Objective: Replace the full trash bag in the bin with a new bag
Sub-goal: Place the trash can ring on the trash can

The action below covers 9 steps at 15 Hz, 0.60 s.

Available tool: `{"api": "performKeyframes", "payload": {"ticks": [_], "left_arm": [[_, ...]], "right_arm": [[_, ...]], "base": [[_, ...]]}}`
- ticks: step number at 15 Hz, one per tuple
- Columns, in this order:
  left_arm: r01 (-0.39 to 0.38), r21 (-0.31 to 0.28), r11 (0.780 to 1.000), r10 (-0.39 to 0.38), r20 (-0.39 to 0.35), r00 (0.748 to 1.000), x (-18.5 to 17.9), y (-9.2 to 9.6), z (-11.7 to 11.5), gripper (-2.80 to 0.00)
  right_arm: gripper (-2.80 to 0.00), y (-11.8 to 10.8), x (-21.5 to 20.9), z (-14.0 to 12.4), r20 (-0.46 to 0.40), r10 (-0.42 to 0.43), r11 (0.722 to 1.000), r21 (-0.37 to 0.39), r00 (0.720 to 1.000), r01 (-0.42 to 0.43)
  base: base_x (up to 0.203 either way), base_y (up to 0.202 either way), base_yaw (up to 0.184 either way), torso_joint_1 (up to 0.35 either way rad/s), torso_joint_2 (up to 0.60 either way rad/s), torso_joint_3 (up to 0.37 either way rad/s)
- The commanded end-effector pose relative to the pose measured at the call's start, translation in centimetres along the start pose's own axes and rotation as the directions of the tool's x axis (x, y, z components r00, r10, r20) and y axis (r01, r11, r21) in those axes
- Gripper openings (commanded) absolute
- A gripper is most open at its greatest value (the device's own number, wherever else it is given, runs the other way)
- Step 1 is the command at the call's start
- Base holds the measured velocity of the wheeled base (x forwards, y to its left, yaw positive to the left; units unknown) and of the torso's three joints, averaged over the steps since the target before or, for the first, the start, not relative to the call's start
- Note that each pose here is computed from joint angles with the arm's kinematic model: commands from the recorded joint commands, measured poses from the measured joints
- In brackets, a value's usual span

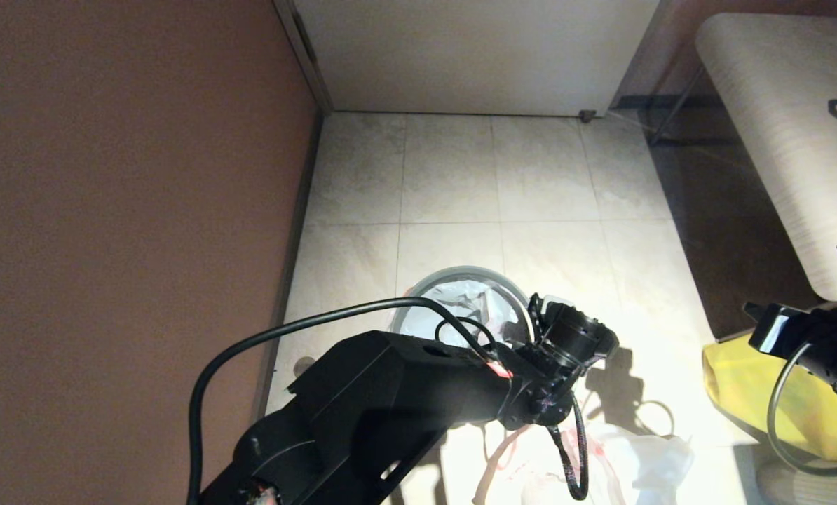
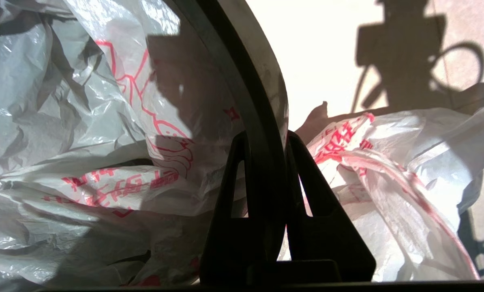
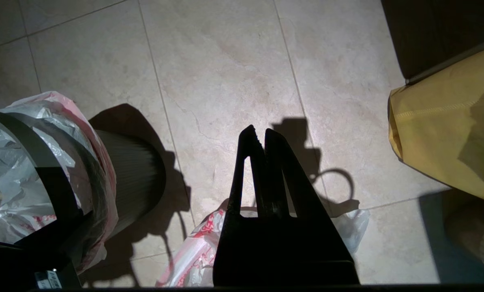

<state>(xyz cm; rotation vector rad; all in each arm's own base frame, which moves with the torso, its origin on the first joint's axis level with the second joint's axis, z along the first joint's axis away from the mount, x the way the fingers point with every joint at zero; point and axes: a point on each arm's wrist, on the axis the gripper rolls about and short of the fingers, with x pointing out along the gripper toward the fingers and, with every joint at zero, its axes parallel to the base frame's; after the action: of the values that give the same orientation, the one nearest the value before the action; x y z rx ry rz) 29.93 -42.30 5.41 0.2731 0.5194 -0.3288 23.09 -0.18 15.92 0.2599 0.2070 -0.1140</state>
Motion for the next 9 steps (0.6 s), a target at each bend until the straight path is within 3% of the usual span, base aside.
{"api": "performKeyframes", "payload": {"ticks": [1,9], "left_arm": [[-0.018,0.003,1.0,0.018,-0.018,1.0,0.74,0.31,-0.59,-2.8],[-0.038,0.004,0.999,0.038,-0.023,0.999,1.17,0.93,-0.57,-2.8]], "right_arm": [[-2.8,0.01,0.04,0.03,0.003,0.002,1.0,0.001,1.0,-0.002],[-2.8,-0.01,0.09,-0.08,-0.004,0.006,1.0,0.002,1.0,-0.006]], "base": [[0.0,0.0,0.0,0.0,0.0,0.0],[0.0,0.0,0.0,0.0,0.0,0.0]]}}
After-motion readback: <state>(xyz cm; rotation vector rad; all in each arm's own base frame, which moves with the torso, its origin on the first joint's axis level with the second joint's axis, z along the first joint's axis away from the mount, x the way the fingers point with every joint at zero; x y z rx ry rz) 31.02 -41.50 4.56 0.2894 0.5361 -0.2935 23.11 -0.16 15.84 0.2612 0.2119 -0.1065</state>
